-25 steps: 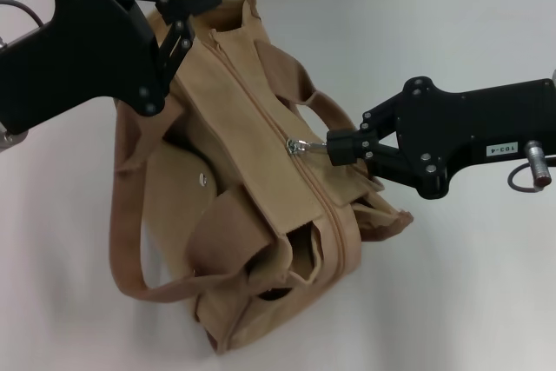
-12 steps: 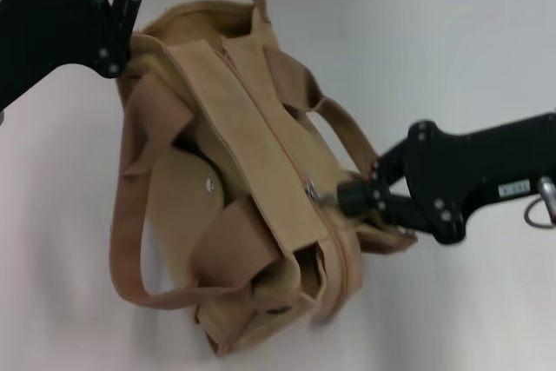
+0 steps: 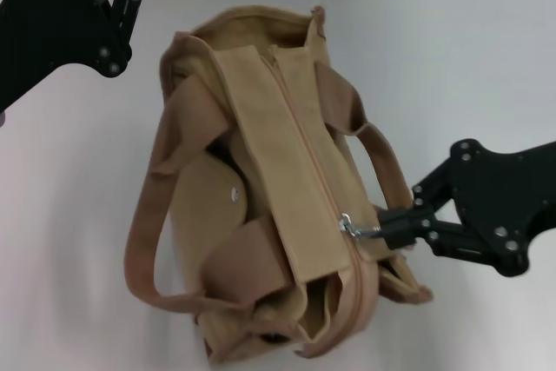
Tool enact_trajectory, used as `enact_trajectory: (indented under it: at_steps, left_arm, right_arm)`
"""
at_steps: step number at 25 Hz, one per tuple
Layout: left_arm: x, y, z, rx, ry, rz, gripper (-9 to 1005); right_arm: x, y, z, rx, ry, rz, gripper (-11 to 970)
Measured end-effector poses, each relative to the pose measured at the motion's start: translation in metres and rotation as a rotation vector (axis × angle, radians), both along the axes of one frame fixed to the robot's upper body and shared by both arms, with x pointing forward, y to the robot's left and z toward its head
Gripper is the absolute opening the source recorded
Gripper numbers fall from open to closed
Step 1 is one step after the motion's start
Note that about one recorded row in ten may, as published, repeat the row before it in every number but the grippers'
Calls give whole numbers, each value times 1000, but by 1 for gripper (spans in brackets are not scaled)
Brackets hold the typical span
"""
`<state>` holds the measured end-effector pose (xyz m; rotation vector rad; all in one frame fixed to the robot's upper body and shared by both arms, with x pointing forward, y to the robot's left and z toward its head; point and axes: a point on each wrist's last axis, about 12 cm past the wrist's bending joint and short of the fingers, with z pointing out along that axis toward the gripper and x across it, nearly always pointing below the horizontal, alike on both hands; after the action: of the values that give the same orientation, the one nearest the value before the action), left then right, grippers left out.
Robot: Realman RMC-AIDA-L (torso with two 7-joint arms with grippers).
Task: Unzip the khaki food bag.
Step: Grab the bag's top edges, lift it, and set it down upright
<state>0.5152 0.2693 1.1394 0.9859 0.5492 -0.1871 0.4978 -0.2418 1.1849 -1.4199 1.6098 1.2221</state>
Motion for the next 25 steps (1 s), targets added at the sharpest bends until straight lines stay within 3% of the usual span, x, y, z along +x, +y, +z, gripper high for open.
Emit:
enact_trajectory:
  at_steps: [15, 25]
  left_arm:
    - [1, 0, 0, -7, 12, -3, 0]
    - [-1, 7, -4, -66, 29, 45, -1]
  right_arm:
    - [-2, 4, -5, -59, 38, 113, 97]
    - [-1, -11, -1, 98, 102, 36, 112]
